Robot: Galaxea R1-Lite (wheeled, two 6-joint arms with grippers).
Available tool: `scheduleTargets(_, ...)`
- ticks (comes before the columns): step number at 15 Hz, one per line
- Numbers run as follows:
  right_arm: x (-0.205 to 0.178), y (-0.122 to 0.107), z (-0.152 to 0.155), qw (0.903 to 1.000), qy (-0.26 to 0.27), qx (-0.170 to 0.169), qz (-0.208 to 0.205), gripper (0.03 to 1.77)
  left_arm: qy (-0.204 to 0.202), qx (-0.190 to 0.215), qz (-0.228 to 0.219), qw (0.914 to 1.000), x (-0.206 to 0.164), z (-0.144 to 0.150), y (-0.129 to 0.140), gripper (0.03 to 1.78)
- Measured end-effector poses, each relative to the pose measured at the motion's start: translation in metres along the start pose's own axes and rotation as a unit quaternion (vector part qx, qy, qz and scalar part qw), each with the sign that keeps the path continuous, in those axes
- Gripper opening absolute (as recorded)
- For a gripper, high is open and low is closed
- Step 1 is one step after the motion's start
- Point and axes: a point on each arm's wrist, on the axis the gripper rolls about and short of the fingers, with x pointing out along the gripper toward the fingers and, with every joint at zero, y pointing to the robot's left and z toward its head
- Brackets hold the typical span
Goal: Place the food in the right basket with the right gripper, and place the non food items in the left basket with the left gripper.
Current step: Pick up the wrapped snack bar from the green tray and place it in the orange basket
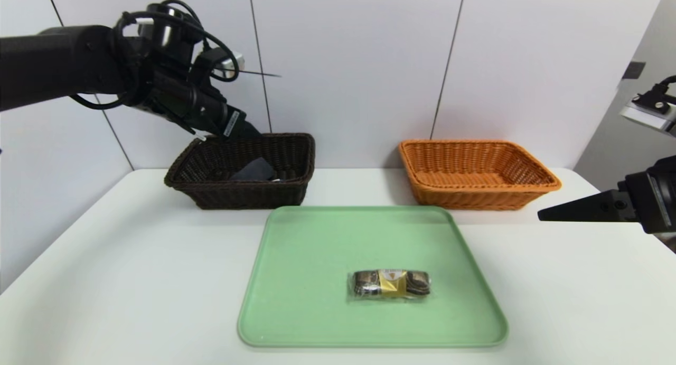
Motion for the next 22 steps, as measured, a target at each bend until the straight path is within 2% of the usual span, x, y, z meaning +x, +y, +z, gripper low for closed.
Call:
scheduleTargets(2,0.003,0.006,0.005,0.9995,0.001,-0.03,0.013,1.7,0.002,-0.038,-0.009,0.9992,-0.03,0.002,-0.008,1.57)
scheduleTargets(3,0.005,0.01,0.008,0.9988,0.002,-0.044,0.021,1.7,0.007,-0.044,-0.017,0.9989,-0.044,0.001,-0.014,1.59)
scheduleTargets(7,0.019,0.023,0.02,0.994,0.014,-0.096,0.05,1.7,0.024,-0.024,-0.059,0.9977,-0.098,-0.018,-0.047,1.64)
scheduleTargets(10,0.031,0.037,0.026,0.9871,0.024,-0.14,0.074,1.7,0.064,-0.007,-0.089,0.9939,-0.126,-0.048,-0.066,1.66)
scheduleTargets(14,0.051,0.056,0.031,0.9701,0.048,-0.213,0.107,1.7,0.091,0.011,-0.12,0.9885,-0.154,-0.087,-0.081,1.67)
scheduleTargets(17,0.07,0.066,0.03,0.9571,0.073,-0.252,0.124,1.7,0.086,0.024,-0.158,0.9833,-0.176,-0.106,-0.089,1.68)
scheduleTargets(21,0.098,0.066,0.026,0.9248,0.119,-0.332,0.144,1.7,0.065,0.042,-0.185,0.9796,-0.193,-0.112,-0.093,1.69)
scheduleTargets(22,0.106,0.066,0.028,0.9194,0.124,-0.343,0.147,1.7,0.061,0.043,-0.186,0.9797,-0.194,-0.112,-0.094,1.69)
